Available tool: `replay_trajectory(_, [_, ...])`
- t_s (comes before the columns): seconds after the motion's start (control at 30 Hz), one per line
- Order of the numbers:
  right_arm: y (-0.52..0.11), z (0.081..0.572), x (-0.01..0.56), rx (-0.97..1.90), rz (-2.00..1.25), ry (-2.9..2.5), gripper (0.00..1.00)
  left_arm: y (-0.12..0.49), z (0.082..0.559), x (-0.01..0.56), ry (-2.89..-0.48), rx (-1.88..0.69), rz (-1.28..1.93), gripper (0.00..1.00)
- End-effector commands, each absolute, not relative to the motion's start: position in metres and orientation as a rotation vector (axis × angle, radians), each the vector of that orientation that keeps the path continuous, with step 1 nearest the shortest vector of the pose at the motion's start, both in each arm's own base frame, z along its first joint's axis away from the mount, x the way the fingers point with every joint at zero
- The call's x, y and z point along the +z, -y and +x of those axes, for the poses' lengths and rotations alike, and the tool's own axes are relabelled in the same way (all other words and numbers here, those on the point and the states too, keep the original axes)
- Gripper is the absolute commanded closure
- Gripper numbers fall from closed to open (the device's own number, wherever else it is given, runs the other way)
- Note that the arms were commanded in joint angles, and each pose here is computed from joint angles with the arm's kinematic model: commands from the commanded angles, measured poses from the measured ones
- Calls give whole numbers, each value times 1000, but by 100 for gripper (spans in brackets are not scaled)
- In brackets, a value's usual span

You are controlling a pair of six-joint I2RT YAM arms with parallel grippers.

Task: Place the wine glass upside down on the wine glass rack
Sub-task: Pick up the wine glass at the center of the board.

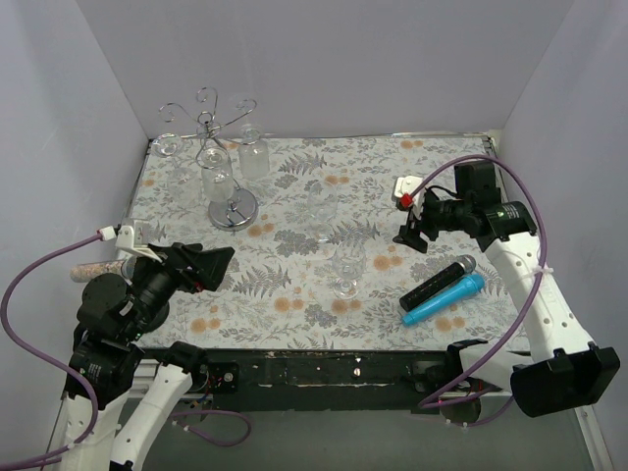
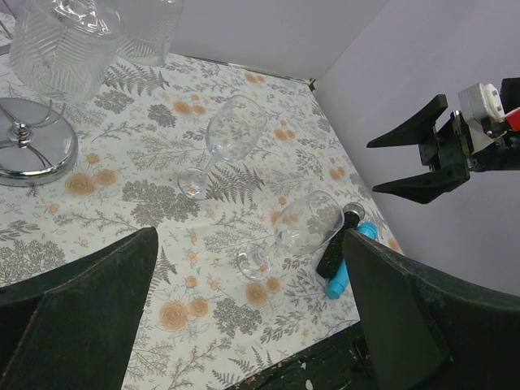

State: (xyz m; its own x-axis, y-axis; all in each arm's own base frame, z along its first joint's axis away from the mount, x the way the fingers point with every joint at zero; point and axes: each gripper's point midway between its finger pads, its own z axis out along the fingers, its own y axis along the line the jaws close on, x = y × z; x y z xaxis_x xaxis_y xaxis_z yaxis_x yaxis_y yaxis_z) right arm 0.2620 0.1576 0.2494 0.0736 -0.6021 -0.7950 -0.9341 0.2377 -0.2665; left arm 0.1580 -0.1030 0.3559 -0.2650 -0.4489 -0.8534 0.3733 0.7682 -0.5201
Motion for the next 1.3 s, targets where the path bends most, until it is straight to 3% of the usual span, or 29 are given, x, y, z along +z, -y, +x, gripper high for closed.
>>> replay_trajectory(0.0, [-163,260,249,499,-1498,-1583,20,105,157,359,-1647,-800,-48,2])
replay_trajectory(1.27, [-163,293,273,511,-1304,-1775,19,98,151,347,-1662,-767,-69,2])
